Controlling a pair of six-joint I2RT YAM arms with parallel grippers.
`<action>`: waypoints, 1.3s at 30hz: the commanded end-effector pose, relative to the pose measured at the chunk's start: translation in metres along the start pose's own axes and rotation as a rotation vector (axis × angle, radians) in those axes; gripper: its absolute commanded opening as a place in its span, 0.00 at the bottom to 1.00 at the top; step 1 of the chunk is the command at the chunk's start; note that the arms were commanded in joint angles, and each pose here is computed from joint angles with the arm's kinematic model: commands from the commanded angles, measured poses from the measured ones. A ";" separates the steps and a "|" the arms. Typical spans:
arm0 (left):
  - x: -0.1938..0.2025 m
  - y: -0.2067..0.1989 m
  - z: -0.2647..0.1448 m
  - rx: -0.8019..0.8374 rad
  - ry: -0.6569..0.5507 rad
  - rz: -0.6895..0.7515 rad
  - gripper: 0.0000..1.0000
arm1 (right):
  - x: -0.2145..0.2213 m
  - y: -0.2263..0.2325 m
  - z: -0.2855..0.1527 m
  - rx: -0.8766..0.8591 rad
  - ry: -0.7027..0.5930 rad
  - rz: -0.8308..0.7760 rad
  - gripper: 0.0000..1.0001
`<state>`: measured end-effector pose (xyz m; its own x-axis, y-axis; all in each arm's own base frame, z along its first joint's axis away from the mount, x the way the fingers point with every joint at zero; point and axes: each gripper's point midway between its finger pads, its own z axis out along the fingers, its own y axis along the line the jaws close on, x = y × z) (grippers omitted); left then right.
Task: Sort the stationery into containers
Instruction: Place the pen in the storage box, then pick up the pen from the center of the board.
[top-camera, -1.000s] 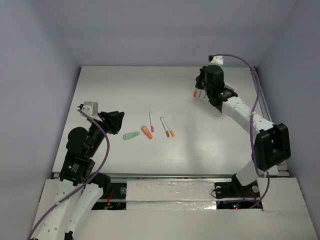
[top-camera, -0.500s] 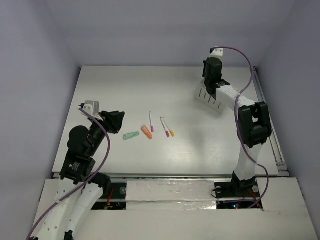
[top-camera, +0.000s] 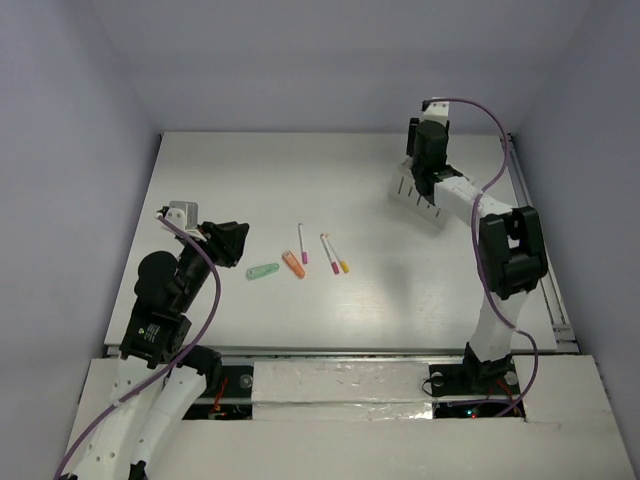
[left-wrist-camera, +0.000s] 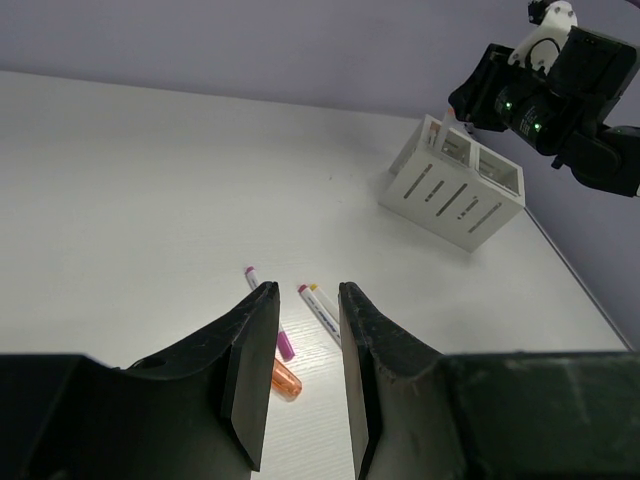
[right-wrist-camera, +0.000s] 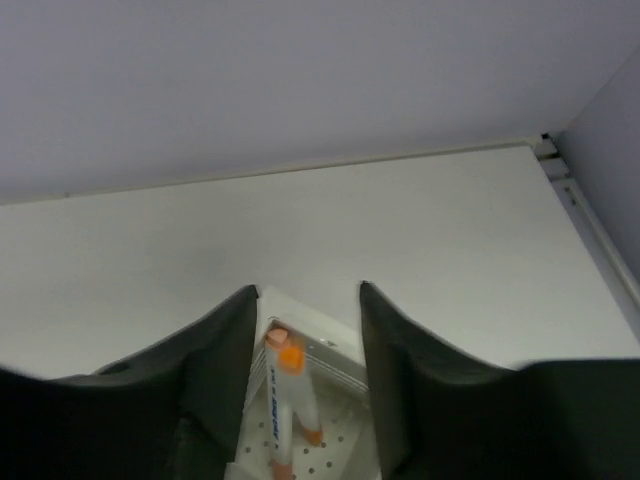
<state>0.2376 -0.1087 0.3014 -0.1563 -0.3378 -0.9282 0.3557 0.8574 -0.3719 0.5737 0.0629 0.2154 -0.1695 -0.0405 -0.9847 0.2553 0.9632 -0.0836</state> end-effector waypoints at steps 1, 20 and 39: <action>-0.024 -0.008 0.000 0.025 -0.071 0.018 0.28 | -0.056 -0.012 -0.011 0.015 -0.105 0.059 0.55; -0.026 -0.008 -0.003 0.023 -0.082 0.014 0.01 | 0.091 0.180 -0.210 -0.748 0.471 -0.011 0.00; -0.026 -0.010 -0.003 0.032 -0.081 0.012 0.12 | 0.175 0.201 -0.246 -0.778 0.691 -0.199 0.44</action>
<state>0.2375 -0.1081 0.3021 -0.1529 -0.3390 -0.9283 0.3540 0.8582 -0.3717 0.3463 0.3096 0.0423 -0.7392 -0.3211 -0.5920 -0.4852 0.8635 0.1374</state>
